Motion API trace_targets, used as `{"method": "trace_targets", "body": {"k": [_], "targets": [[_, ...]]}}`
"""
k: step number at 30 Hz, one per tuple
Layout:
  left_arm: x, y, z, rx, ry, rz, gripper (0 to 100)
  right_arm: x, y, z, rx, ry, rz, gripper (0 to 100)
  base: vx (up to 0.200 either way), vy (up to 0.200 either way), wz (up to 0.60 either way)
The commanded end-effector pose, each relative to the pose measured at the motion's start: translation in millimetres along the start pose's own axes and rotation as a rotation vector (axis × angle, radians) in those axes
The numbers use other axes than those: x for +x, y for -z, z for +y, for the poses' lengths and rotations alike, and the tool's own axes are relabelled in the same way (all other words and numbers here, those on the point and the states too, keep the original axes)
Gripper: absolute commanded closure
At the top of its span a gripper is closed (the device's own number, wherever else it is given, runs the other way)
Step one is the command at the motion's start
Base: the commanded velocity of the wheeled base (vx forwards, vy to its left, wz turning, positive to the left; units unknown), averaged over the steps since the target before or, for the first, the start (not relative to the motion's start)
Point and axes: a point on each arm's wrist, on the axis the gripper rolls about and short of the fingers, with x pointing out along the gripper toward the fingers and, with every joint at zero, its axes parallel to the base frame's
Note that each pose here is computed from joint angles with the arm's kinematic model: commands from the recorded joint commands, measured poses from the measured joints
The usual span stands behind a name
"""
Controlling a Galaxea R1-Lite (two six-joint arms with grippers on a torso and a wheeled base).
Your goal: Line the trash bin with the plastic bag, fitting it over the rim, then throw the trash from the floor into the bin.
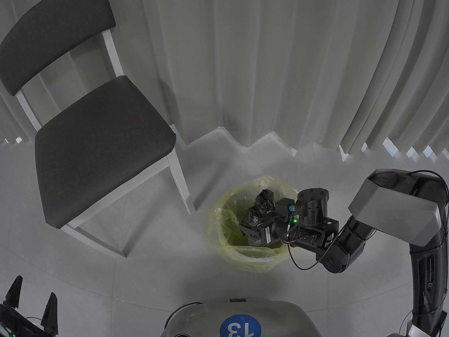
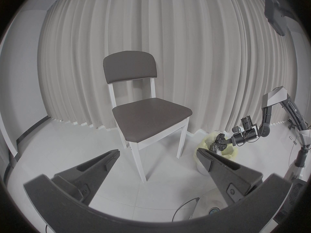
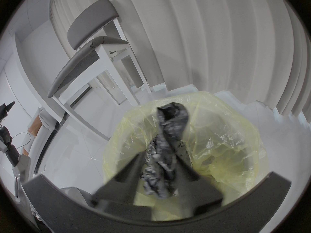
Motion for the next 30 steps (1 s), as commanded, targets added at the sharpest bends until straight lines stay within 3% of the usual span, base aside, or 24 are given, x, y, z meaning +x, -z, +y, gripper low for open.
{"method": "trace_targets", "body": {"k": [1,3,5,10,12,13,14,15,21,25,30], "targets": [[-1.3,0.6,0.0,0.0,0.0,-0.015,0,-3.6,-9.4,15.6,-0.114,0.009,-0.045,0,0.0,0.0,0.0],[-1.4,0.2,0.0,0.001,0.0,-0.017,0,-0.6,-5.8,15.1,-0.25,0.04,-0.041,0,0.0,0.0,0.0],[-1.4,0.2,0.0,0.008,0.0,-0.017,0,0.4,-6.7,16.2,-0.315,0.043,-0.05,0,0.0,0.0,0.0],[-1.3,0.6,0.0,0.014,0.0,-0.015,0,2.7,-5.4,15.2,-0.3,0.047,-0.038,0,0.0,0.0,0.0],[-1.3,0.6,0.0,0.014,0.0,-0.015,0,0.0,-3.4,18.8,-0.263,0.026,-0.024,0,0.0,0.0,0.0],[-1.3,0.6,0.0,0.014,0.0,-0.015,0,0.1,-2.4,25.9,-0.145,-0.005,0.003,0,0.0,0.0,0.0],[-1.4,0.2,0.0,0.014,0.0,-0.017,0,0.0,-2.3,26.5,-0.134,-0.008,0.008,0,0.0,0.0,0.0],[-1.3,0.6,0.0,0.014,0.0,-0.015,0,1.6,-0.8,27.7,-0.058,-0.012,0.051,0,0.0,0.0,0.0],[-1.3,0.6,0.0,0.014,-0.002,-0.015,0,3.7,3.0,27.0,0.054,-0.013,0.196,0,0.0,0.0,0.0],[-1.4,0.2,0.0,0.014,-0.002,-0.017,0,11.4,8.9,16.7,0.054,0.036,0.241,0,0.0,0.0,0.0],[-1.3,0.6,0.0,0.014,-0.002,-0.015,0,11.7,-16.6,12.1,0.024,0.067,0.149,0,0.0,0.0,0.0]]}}
